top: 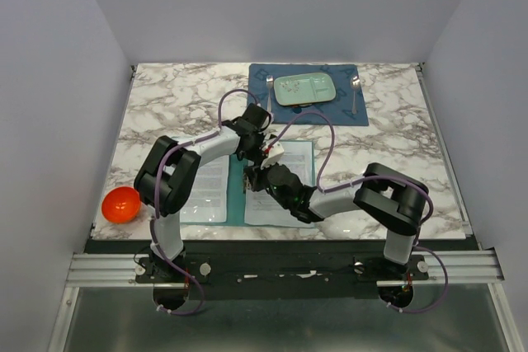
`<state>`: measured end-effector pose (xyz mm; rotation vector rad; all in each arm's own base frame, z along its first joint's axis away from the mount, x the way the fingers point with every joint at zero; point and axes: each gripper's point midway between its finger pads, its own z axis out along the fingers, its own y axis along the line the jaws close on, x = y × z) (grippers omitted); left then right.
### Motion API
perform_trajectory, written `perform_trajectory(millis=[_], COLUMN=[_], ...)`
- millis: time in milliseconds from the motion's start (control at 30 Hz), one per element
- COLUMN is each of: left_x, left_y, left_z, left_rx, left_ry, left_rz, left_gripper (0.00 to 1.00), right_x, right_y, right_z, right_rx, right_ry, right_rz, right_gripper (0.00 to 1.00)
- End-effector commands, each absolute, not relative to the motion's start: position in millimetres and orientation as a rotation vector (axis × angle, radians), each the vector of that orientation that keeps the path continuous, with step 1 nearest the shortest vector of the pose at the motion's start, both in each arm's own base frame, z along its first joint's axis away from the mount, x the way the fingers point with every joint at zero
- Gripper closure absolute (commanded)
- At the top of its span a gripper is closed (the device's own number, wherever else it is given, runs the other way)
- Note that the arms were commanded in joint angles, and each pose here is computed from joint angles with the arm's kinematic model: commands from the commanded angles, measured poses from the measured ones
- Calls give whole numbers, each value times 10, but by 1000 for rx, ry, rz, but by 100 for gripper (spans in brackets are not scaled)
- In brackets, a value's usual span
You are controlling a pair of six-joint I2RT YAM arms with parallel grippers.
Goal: Put the files into the folder
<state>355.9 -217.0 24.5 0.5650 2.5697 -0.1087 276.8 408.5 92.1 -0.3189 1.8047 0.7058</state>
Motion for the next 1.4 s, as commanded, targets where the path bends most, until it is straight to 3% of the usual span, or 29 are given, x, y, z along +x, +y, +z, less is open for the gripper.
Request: perform_trajectory(millis=[0, 633, 1367], left_x=[3236, 3214, 3207], left_y=[-1914, -1810, -1736], left_z=[-228, -304, -331], left_rx=[645, 660, 669], left_ry=[2762, 2785, 2800], left_rz=[-46, -3, -20], left_gripper=[2, 3, 5], right_x=[2822, 2822, 2474], right_y=[4074, 4322, 4290], right_z=[1035, 807, 266], right_rx=[-252, -293, -442], right_ry=[1749, 1799, 1964], right_rz=[683, 725, 766], right_gripper=[99, 99, 99])
